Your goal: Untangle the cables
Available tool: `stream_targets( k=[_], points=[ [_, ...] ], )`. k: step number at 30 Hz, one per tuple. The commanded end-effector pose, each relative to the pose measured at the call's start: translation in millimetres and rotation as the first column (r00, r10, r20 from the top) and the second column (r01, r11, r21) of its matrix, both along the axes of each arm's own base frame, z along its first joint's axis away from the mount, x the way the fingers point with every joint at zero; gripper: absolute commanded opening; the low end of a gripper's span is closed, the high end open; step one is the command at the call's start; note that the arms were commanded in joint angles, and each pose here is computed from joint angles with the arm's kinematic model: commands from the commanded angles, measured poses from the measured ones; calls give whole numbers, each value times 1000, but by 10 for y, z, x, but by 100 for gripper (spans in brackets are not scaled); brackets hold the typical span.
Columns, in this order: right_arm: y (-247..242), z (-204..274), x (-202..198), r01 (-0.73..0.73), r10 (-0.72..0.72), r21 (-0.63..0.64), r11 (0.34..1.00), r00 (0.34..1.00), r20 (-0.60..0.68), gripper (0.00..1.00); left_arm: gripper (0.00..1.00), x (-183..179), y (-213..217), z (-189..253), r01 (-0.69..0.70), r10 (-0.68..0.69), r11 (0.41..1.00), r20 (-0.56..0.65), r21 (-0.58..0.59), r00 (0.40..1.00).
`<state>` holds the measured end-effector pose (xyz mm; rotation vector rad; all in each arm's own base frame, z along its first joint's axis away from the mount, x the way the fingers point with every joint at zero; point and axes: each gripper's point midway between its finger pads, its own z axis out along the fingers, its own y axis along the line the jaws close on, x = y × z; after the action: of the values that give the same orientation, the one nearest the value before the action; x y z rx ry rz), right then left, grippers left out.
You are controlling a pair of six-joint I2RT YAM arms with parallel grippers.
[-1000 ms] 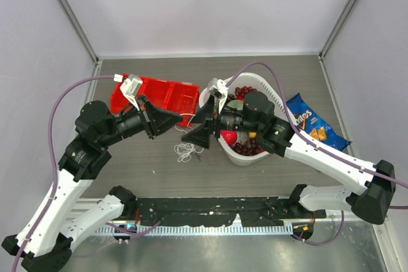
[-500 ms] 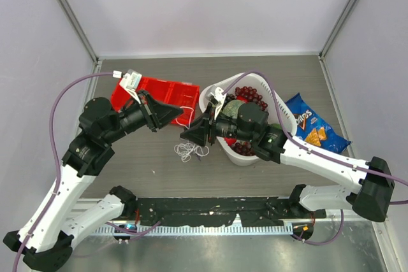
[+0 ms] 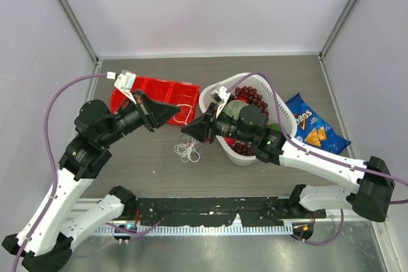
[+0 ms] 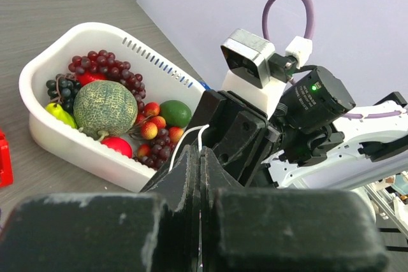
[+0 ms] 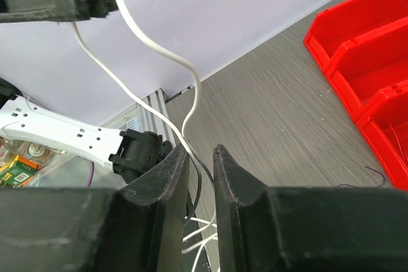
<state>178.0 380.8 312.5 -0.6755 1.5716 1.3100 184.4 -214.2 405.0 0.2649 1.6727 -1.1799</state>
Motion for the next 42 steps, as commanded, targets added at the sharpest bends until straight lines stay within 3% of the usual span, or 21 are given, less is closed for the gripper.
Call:
stream_targets(
  k=[1, 3, 4, 7, 10, 14, 17, 22, 27, 29, 32, 34, 37, 39, 42],
  points=[
    [-35, 229, -6, 19, -21, 86, 996, 1000, 18, 26, 0, -96, 44, 345, 11, -5, 998, 98, -57, 995],
    [-46, 272, -4, 24, -25, 103, 994, 1000, 9, 5, 0, -127, 44, 354, 23, -16, 998, 112, -56, 994],
    [-63, 279, 36, 53, -52, 108, 993, 999, -11, 1, 0, -146, 61, 362, 23, -15, 998, 126, -56, 992],
    [-225, 324, 244, 204, -196, 118, 972, 978, -77, 1, 0, -213, 139, 378, 4, 8, 997, 164, -75, 986],
    [-569, 255, 656, 437, -406, 112, 893, 886, -222, 1, 0, -149, 303, 279, -104, 117, 989, 135, -101, 984],
    [-839, 347, 849, 548, -481, 159, 821, 815, -323, 1, 0, -103, 461, 94, -199, 221, 955, 82, -219, 972],
    [-854, 437, 904, 575, -496, 186, 797, 798, -342, 1, 0, -68, 375, -168, -174, 186, 937, 14, -302, 982],
    [-868, 597, 1007, 604, -525, 222, 765, 786, -327, 1, 0, -44, 49, -372, -44, 13, 930, -87, -366, 996],
    [-842, 663, 1014, 573, -551, 162, 804, 819, -163, 1, 0, -5, -38, -542, -22, -17, 942, -114, -335, 993],
    [-866, 618, 951, 540, -539, 109, 834, 841, -39, 1, 8, -77, -16, -429, 5, -16, 970, -44, -242, 999],
    [-934, 346, 886, 507, -493, -88, 857, 858, 144, 1, 46, -169, 62, -287, 13, -10, 994, 34, -111, 999],
    [-911, 181, 716, 412, -367, -186, 892, 900, 233, 1, 62, -214, 118, -149, 8, -2, 997, 86, -79, 996],
    [-903, -3, 404, 257, -170, -275, 927, 937, 305, 1, 76, -216, 143, 16, 0, 6, 998, 107, -56, 994],
    [-930, -54, 315, 225, -125, -285, 932, 936, 330, 1, 95, -150, 85, 24, 5, -2, 999, 60, -43, 998],
    [-829, -66, 75, 94, 6, -283, 955, 942, 335, 1, 100, -158, -155, -13, 143, -143, 990, 0, -2, 990]
  ],
)
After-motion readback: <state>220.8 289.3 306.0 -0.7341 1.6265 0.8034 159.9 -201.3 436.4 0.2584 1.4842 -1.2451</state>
